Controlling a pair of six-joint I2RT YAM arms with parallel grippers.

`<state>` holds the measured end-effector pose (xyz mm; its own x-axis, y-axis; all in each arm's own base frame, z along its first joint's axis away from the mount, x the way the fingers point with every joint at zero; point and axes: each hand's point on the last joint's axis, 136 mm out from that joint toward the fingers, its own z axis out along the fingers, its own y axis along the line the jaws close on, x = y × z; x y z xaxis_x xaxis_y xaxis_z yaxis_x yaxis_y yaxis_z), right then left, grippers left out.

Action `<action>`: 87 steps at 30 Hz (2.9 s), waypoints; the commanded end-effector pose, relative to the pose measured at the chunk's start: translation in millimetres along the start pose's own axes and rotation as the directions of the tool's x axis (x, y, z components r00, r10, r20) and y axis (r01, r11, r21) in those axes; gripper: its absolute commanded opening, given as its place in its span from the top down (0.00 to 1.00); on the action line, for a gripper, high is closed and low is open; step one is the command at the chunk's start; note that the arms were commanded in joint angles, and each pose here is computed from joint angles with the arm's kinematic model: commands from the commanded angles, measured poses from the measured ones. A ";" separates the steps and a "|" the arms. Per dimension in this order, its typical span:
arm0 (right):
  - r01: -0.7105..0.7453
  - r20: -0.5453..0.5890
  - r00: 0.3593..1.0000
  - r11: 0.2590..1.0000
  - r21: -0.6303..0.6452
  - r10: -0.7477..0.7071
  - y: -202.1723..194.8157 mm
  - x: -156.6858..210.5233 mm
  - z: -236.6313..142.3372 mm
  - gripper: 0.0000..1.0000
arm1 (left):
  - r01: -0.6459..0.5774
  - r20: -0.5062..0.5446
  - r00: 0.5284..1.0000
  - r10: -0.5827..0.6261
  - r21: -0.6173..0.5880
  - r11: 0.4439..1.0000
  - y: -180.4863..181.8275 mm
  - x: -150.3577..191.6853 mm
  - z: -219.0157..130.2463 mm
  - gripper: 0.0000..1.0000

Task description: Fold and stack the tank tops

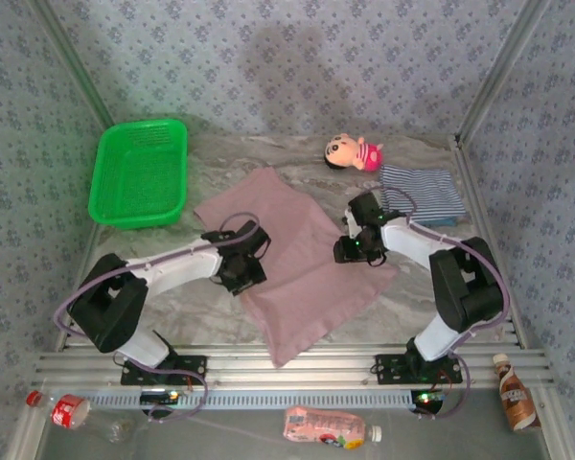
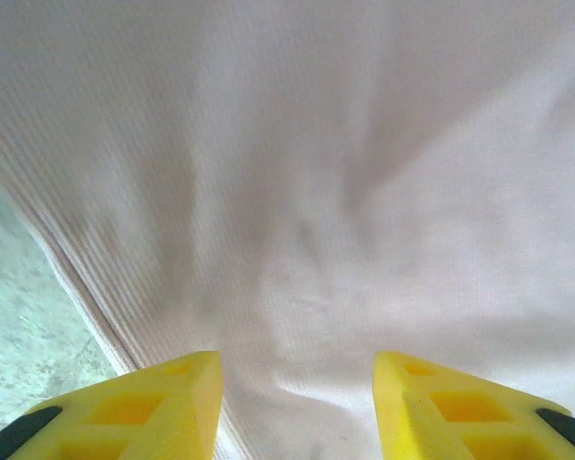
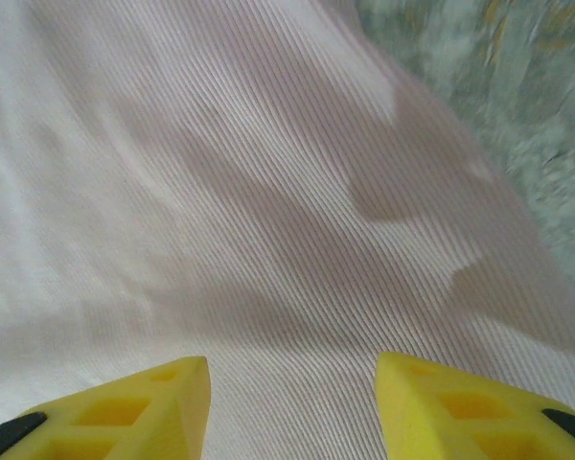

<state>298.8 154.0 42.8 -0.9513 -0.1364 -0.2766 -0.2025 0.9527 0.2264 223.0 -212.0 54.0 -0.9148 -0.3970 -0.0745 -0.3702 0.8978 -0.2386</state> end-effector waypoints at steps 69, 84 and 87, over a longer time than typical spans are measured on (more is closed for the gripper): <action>-0.101 0.174 0.977 0.988 -0.118 0.121 13.7 -15.6 -12.7 0.36 | -0.245 0.106 0.962 0.250 -0.058 0.968 -36.4 -194.6 64.0 0.55; -0.005 0.080 0.997 0.994 -0.106 0.013 31.4 45.2 -32.1 0.33 | -0.186 0.130 0.972 0.197 -0.090 0.978 -13.7 -225.2 42.8 0.54; 0.026 0.072 0.997 0.993 -0.114 -0.017 33.5 63.1 -47.0 0.35 | -0.196 0.156 0.966 0.207 -0.081 0.977 -20.3 -226.7 20.1 0.54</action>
<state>252.9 177.2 80.1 -0.9045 -0.0967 -0.4154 -0.2553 0.9030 0.3456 444.6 -143.3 34.0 -0.9296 -0.2571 -0.2642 -0.2228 0.9628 -0.1527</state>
